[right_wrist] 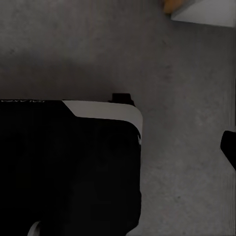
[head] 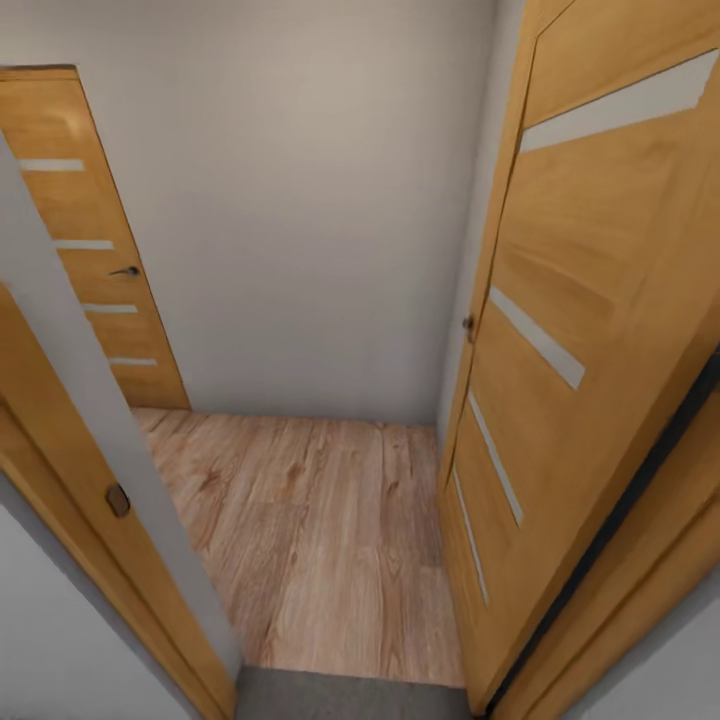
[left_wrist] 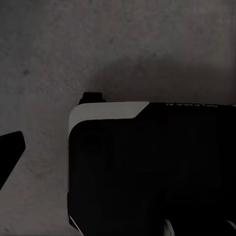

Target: Move the two storage containers from the living room to the garage. In the garage, place one container on the floor and stack the other container on top of it (either order is fine).

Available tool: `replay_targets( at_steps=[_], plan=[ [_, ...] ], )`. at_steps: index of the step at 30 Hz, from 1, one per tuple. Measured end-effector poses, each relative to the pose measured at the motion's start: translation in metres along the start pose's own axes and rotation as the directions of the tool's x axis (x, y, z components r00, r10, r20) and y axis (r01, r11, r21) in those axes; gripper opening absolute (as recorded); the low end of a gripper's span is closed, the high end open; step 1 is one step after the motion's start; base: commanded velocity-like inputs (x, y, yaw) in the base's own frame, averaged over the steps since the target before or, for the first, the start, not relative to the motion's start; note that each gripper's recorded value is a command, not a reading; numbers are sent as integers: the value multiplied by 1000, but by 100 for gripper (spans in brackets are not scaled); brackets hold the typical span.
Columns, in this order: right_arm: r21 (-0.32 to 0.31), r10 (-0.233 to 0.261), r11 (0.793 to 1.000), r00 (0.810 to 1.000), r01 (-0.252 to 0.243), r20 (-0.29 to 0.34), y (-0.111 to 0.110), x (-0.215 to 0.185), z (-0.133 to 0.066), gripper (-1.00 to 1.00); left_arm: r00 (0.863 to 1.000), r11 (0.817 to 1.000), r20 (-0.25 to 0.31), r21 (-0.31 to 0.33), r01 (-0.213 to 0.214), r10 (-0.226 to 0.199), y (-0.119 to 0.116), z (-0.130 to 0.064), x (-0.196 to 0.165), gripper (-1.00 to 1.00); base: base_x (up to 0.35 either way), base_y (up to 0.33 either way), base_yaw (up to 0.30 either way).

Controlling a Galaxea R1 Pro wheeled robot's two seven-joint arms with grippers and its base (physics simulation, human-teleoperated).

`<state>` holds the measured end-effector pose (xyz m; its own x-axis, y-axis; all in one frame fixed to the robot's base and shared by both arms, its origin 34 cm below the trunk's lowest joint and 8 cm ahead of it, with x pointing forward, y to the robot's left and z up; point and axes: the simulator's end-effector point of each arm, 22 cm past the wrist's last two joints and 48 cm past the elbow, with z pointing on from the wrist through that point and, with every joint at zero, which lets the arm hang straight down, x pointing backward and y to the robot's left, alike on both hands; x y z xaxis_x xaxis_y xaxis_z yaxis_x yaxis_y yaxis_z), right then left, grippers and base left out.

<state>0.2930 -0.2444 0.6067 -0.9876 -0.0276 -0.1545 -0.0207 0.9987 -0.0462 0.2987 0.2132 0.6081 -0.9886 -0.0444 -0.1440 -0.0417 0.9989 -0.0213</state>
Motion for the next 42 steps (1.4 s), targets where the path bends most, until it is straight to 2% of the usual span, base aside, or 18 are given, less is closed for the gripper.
replay_targets(
  at_steps=[6,17,34,42],
  plan=[
    [0,1,1000,1000,-1,0,0,0,0,100,1000,1000,0,-1,1,-1,0,0,0,100,48,-31,218],
    [0,3,1000,1000,-3,-1,0,1,0,100,1000,1000,-1,1,-2,2,0,0,0,100,190,-1,17],
    [1,11,1000,1000,-11,3,0,-1,0,100,1000,1000,6,1,-1,1,-1,-1,-2,100,23,0,-164],
    [0,10,1000,1000,-10,4,0,-2,-1,100,1000,1000,3,0,0,0,1,-1,-1,100,264,0,-7]
  ],
)
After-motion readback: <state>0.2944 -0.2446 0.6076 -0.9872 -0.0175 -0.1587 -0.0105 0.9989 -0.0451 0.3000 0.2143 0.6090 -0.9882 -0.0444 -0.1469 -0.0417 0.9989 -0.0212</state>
